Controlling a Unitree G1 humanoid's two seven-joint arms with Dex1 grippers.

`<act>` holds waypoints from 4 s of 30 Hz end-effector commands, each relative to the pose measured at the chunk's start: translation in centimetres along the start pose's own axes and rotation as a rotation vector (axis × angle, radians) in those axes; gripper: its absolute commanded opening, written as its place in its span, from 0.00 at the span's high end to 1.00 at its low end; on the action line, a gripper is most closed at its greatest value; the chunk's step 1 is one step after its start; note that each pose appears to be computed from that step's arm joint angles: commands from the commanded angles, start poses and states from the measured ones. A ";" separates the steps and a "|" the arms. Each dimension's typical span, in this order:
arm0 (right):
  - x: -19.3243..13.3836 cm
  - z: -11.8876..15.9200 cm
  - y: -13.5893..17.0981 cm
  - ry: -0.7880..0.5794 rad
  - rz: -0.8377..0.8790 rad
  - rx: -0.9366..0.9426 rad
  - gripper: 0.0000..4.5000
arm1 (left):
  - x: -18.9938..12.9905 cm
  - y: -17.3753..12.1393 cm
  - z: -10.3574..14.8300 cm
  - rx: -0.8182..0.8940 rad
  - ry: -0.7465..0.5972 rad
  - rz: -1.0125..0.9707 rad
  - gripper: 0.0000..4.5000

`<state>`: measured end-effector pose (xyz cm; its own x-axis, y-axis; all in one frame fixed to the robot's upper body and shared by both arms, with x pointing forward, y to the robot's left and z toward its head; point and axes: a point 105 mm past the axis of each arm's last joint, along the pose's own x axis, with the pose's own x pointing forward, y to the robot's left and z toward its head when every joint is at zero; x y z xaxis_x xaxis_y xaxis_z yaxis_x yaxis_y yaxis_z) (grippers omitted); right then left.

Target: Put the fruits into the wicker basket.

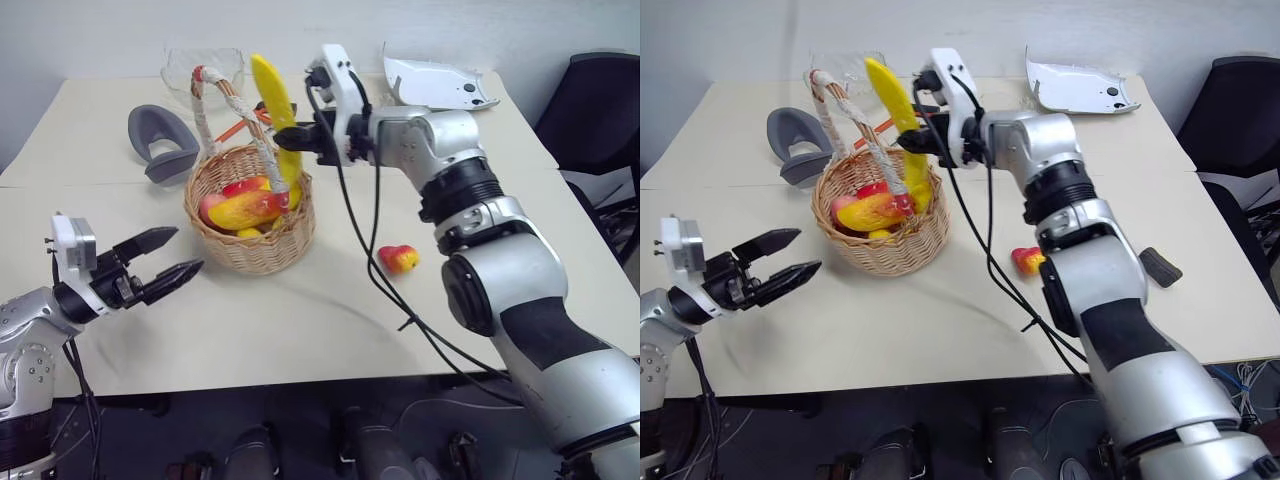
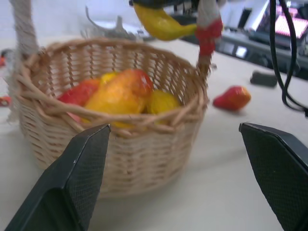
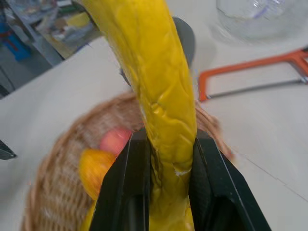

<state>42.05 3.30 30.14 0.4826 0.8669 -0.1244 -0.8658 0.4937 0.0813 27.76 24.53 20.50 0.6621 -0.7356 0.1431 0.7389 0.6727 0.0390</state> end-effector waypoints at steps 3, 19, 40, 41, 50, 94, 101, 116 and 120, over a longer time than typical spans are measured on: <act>0.9 0.4 1.1 -0.018 0.046 -0.030 0.86 | 0.5 -0.6 1.7 0.064 -0.061 0.002 0.00; -5.1 2.5 -3.8 -0.161 -0.026 -0.258 0.00 | 1.4 -0.9 1.2 0.103 -0.064 0.013 0.00; -31.0 -17.4 2.6 -0.068 -0.419 -0.420 0.00 | 3.9 -5.5 -3.4 0.200 0.134 -0.326 0.00; -31.8 -18.5 2.8 -0.036 -0.445 -0.411 0.00 | 4.0 -5.6 -3.5 0.187 0.129 -0.327 0.00; -28.9 -18.6 0.9 -0.027 -0.437 -0.338 0.00 | 4.4 -5.8 -4.4 0.172 0.147 -0.355 0.00; -1.8 -1.6 0.4 -0.119 0.161 -0.364 0.41 | 2.7 -5.6 -0.9 0.050 -0.017 -0.122 0.00; 0.7 -2.2 2.3 -0.119 0.239 -0.347 0.27 | 1.8 -5.6 -1.3 0.049 -0.019 -0.077 0.00; -9.3 -1.8 -5.3 -0.222 0.045 -0.431 0.00 | 0.6 -3.9 -1.3 0.070 0.002 -0.037 0.00; -12.1 -4.8 -3.0 -0.180 0.120 -0.394 0.00 | -0.1 -3.4 -1.2 0.083 0.022 -0.023 0.00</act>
<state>40.44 -9.95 25.02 0.4383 0.8988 0.0057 -0.8661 0.4240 -0.2646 25.68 21.51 18.43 0.6415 -0.7581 0.1171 0.7547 0.6511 0.0807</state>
